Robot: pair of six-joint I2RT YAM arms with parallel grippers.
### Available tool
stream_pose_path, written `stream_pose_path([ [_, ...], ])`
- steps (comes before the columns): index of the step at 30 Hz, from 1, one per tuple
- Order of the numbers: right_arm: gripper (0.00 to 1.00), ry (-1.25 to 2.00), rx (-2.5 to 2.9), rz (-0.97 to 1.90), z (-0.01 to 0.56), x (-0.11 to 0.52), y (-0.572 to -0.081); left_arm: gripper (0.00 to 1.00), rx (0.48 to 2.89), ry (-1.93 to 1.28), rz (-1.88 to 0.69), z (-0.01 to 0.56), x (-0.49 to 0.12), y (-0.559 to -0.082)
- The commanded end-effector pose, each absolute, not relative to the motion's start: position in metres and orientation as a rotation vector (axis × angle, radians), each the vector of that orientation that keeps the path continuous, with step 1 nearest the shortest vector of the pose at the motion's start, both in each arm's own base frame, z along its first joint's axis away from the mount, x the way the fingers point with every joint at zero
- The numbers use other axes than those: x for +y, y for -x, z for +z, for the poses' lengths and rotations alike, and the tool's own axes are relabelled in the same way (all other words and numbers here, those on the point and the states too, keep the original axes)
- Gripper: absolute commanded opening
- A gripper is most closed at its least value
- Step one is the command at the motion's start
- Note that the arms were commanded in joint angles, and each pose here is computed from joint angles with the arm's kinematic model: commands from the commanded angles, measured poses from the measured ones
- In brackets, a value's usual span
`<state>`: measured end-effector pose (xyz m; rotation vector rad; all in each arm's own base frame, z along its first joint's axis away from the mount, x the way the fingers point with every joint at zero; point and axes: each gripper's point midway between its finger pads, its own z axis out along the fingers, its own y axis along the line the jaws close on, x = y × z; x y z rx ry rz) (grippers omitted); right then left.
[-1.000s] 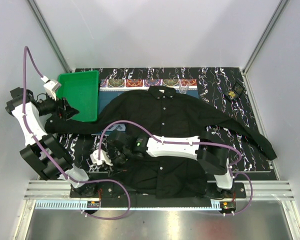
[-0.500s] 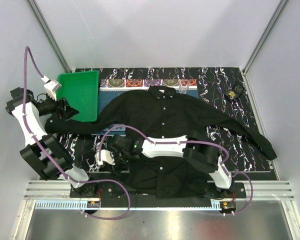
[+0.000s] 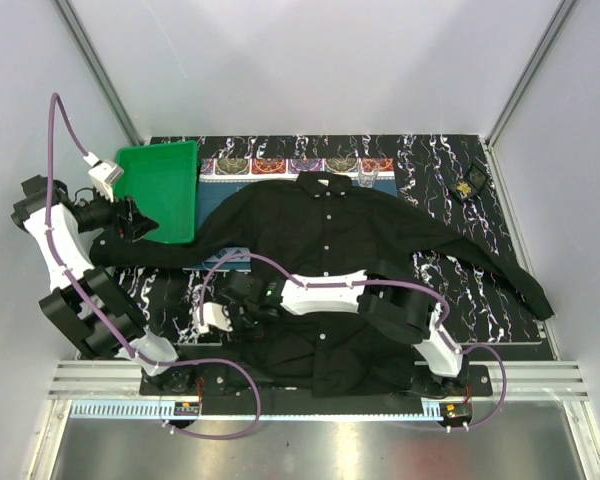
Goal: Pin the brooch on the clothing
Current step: Flatten out the clothes at the center of the board.
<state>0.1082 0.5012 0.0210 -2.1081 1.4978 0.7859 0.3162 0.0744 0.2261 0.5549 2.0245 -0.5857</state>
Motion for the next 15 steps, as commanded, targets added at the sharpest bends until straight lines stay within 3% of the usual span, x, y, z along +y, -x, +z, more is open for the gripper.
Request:
stream_pose_path([
  [1, 0.0, 2.044, 1.395, 1.063, 0.097, 0.5, -0.092, 0.84, 1.994, -0.595, -0.559, 0.233, 0.077, -0.321],
  [6, 0.0, 2.021, 1.318, 1.326, 0.146, 0.496, -0.063, 0.84, 2.004, -0.618, -0.527, 0.233, 0.079, -0.319],
  [12, 0.02, 2.069, 1.343, 1.37, 0.136, 0.493, -0.054, 0.84, 2.04, -0.654, -0.472, 0.229, 0.083, -0.316],
  [13, 0.04, 2.068, 1.346, 1.381, 0.137, 0.494, -0.053, 0.84, 2.046, -0.66, -0.465, 0.228, 0.083, -0.315],
  [15, 0.25, 2.073, 1.341, 1.404, 0.139, 0.493, -0.05, 0.84, 2.081, -0.672, -0.44, 0.221, 0.086, -0.313],
])
